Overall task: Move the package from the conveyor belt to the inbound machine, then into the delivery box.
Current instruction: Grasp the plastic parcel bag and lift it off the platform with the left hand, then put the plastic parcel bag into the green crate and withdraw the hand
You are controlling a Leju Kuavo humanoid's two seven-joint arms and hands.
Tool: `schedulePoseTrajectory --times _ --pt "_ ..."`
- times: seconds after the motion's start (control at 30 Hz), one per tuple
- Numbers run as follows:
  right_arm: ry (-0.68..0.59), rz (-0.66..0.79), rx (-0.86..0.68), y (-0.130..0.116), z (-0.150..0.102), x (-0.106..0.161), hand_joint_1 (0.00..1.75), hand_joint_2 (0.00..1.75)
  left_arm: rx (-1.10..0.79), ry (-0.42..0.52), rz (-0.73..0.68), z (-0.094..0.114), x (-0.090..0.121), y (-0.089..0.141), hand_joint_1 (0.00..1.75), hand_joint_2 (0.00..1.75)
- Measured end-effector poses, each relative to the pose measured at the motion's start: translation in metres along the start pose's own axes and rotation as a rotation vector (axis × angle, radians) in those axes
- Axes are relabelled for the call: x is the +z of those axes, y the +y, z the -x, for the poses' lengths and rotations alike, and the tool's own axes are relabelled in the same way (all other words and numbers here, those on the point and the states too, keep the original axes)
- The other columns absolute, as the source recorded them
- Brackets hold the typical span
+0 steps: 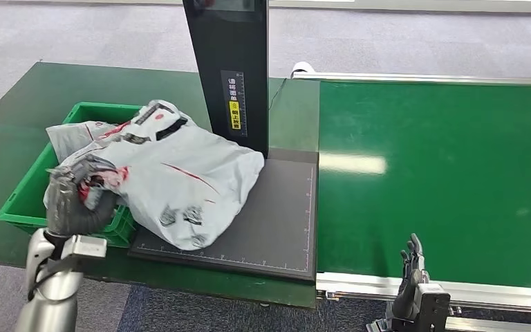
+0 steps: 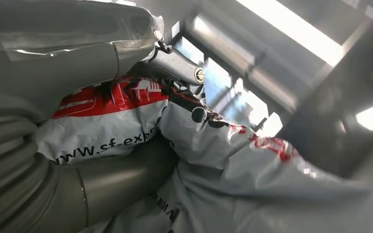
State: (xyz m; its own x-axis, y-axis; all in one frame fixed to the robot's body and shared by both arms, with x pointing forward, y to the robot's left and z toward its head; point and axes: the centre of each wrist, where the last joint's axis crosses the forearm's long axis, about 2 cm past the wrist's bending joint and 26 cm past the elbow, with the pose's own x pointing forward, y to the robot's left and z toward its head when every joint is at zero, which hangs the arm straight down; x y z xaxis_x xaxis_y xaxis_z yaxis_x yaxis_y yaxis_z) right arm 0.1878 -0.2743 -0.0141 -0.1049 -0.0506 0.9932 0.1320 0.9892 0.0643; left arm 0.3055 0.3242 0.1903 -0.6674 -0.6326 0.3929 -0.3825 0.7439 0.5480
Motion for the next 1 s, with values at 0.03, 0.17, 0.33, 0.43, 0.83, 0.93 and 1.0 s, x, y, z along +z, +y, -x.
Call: schedulePoseTrajectory --times 0.03,0.17,0.33,0.43,0.83,0.93,1.0 --pt "-0.003 0.0 -0.001 0.001 0.0 -0.001 0.0 0.0 -0.061 -0.002 -0.037 0.007 -0.012 0.013 1.75 1.75" --pt "-0.012 -0.008 -0.006 0.005 -0.002 -0.007 0.0 0.0 -0.315 -0.005 -0.193 0.027 -0.058 0.065 1.75 1.75" --pt "-0.02 -0.023 -0.014 0.01 -0.003 -0.013 0.0 0.0 -0.508 0.009 -0.31 0.042 -0.085 0.11 1.75 1.75" --pt "-0.023 -0.028 -0.018 0.013 -0.003 -0.016 0.0 0.0 -0.554 0.03 -0.341 0.052 -0.09 0.123 1.75 1.75" --pt "-0.023 -0.044 -0.018 0.016 -0.003 -0.02 0.0 0.0 -0.555 0.157 -0.185 0.089 -0.047 0.084 1.75 1.75" --pt "-0.025 -0.049 -0.015 0.017 -0.004 -0.022 0.0 0.0 -0.511 0.203 -0.121 0.088 -0.017 0.05 1.75 1.75" --pt "-0.027 -0.051 -0.014 0.017 -0.004 -0.023 0.0 0.0 -0.469 0.238 -0.081 0.086 -0.001 0.029 1.75 1.75"
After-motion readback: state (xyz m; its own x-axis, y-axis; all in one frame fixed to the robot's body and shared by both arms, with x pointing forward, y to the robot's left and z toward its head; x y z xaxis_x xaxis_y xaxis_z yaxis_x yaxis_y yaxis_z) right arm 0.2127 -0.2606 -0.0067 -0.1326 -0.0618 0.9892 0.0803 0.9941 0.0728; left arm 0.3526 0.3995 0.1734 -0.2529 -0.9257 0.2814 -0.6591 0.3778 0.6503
